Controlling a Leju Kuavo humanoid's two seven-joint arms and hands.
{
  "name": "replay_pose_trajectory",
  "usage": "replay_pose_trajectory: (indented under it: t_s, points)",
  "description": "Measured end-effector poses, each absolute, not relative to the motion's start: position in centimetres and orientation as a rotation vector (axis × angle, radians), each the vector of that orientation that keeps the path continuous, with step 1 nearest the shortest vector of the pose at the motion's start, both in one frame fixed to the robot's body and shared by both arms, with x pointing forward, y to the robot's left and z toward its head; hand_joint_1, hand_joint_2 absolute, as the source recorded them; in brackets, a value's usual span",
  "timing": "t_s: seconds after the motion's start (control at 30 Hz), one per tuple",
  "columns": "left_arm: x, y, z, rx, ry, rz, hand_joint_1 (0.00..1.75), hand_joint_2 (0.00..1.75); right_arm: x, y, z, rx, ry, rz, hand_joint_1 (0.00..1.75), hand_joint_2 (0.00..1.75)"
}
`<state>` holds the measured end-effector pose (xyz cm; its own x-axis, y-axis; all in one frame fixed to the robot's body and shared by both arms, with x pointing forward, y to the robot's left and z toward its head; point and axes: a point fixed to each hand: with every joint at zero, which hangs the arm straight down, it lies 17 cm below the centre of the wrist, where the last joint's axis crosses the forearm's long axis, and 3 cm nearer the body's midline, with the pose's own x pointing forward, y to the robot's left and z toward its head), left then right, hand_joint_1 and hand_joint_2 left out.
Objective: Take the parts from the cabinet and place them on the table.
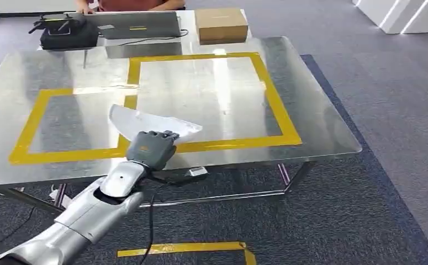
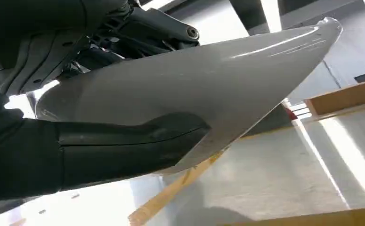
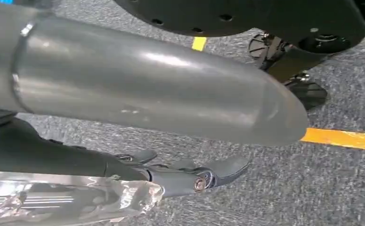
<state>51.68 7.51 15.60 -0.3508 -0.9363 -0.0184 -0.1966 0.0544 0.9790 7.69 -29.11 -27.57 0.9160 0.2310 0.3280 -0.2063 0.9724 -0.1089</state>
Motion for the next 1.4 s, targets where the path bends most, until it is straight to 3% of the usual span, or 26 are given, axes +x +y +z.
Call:
replay_pose_trajectory:
  t_s: [0.3,0.67,1.13,1.17,1.23,1.27,1.4]
  points:
    - [52.2,15.4,11.6,1.262,-1.442,-1.363,1.75,1.75,7.8,-29.4,-27.5,-0.076,-0.353,0.231,0.00,0.00]
    - [50.6,29.5,8.0,1.393,-1.190,-1.311,1.75,1.75,7.3,-29.3,-27.5,-0.075,-0.359,0.234,0.00,0.00]
    - [50.1,31.9,7.9,1.415,-1.150,-1.308,1.75,1.75,7.2,-29.4,-27.6,-0.076,-0.356,0.234,0.00,0.00]
    - [49.9,32.5,8.0,1.437,-1.139,-1.313,0.00,1.75,7.1,-29.4,-27.6,-0.077,-0.354,0.234,0.00,0.00]
    - [49.5,32.6,8.0,1.455,-1.133,-1.318,0.00,1.75,7.1,-29.4,-27.6,-0.077,-0.353,0.234,0.00,0.00]
    - [49.4,32.6,8.0,1.457,-1.132,-1.316,0.00,0.00,7.1,-29.4,-27.6,-0.077,-0.353,0.234,0.00,0.00]
    - [49.5,32.8,8.3,1.451,-1.134,-1.298,0.00,0.00,7.0,-29.5,-27.6,-0.078,-0.352,0.234,0.00,0.00]
